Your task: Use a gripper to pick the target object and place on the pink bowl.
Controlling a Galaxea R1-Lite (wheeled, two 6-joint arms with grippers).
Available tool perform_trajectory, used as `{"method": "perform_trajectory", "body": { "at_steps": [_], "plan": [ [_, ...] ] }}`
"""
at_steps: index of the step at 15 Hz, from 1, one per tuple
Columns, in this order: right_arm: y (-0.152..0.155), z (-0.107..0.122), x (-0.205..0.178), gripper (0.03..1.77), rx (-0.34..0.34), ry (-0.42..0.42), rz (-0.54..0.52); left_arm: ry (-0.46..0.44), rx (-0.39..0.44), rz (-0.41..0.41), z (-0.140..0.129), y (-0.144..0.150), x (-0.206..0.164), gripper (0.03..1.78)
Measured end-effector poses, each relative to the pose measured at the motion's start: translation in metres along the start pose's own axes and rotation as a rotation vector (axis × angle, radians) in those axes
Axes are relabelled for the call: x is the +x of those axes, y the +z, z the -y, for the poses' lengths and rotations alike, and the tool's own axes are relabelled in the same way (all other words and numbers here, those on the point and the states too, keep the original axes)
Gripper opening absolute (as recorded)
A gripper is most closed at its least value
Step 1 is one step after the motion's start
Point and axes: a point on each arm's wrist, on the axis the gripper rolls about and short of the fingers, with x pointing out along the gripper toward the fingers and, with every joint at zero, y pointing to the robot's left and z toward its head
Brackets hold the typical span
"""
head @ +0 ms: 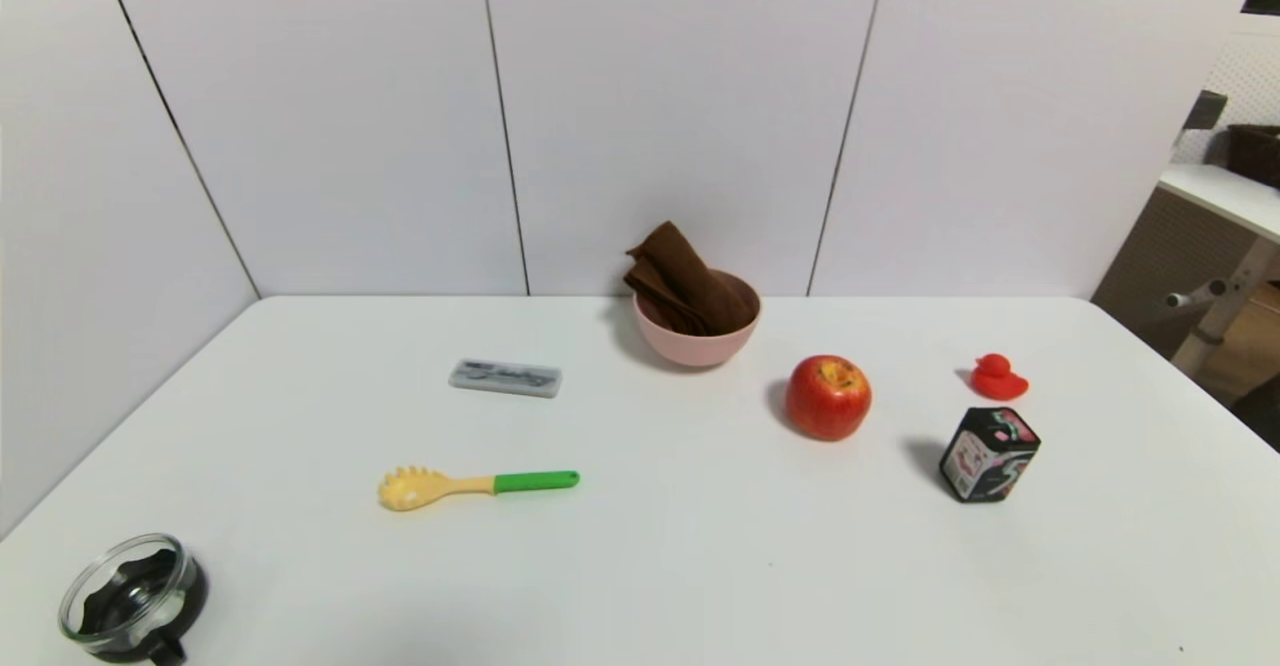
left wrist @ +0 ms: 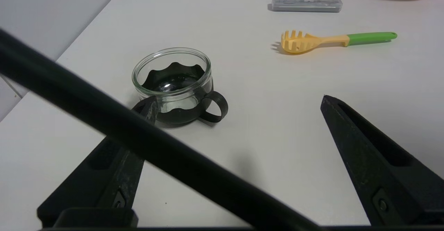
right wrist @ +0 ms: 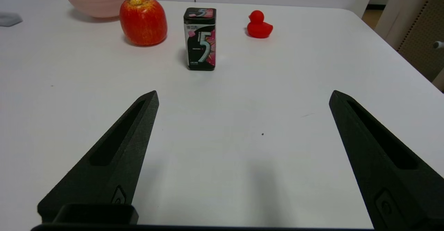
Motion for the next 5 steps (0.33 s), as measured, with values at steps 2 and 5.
{"method": "perform_trajectory", "body": {
  "at_steps": [2, 5],
  "plan": [
    [0.0000, -0.0001, 0.0000, 1.70, -0.001, 0.002, 0.001, 0.000, 0.000, 0.000, 0.0000, -0.0001, 0.0000, 1.69],
    [-0.0001, 0.0002, 0.0001, 1.70, 0.034, -0.010, -0.001, 0.000, -0.001, 0.000, 0.0000, -0.0001, 0.0000, 1.69]
  ]
}}
